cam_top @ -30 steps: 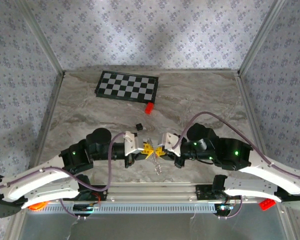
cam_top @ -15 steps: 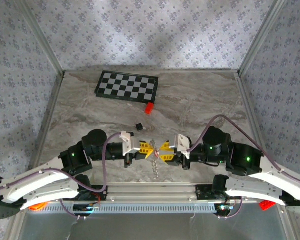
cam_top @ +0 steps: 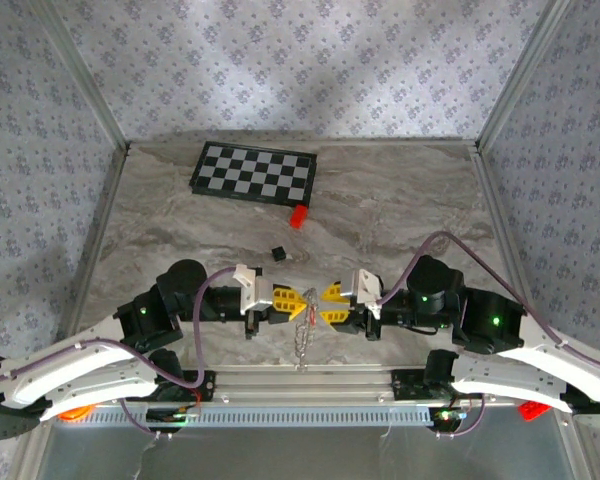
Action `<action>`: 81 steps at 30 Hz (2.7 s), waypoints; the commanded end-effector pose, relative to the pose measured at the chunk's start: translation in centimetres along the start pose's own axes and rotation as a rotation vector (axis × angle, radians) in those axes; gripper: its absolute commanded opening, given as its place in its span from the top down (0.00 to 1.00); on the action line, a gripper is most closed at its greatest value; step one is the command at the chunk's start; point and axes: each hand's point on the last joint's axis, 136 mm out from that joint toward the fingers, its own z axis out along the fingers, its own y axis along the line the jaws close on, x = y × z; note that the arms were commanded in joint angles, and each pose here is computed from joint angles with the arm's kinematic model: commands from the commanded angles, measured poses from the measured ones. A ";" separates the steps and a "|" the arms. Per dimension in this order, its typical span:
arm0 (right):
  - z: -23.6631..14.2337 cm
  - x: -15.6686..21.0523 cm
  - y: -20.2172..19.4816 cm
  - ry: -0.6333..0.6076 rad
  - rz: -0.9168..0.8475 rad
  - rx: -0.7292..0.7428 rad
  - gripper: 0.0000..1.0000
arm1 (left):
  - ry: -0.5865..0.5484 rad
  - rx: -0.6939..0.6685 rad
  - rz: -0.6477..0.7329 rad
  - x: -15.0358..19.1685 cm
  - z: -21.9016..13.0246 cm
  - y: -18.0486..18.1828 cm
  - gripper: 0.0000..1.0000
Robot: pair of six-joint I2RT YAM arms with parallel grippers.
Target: Put the keys on the keyring
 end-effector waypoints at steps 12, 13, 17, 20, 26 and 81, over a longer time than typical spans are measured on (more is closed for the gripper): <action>0.8 0.0 0.3 -0.014 0.033 -0.039 0.77 | -0.079 0.040 0.027 -2.1 -0.4 -0.7 1.00; 0.9 0.1 0.2 -0.010 0.032 -0.038 0.78 | -0.079 0.040 0.028 -2.1 -0.3 -0.7 1.00; 1.0 0.4 0.1 0.004 0.037 -0.037 0.86 | -0.077 0.041 0.028 -2.1 -0.4 -0.8 1.00; 1.1 0.4 0.1 0.000 0.039 -0.039 0.88 | -0.079 0.042 0.027 -2.2 -0.4 -0.8 1.00; 1.5 1.1 0.0 0.028 0.050 -0.043 0.91 | -0.092 0.051 0.029 -2.5 -0.5 -1.0 1.00; 0.7 -0.6 -0.3 -0.076 0.029 -0.021 1.00 | -0.008 -0.028 0.006 -0.8 0.1 0.6 0.94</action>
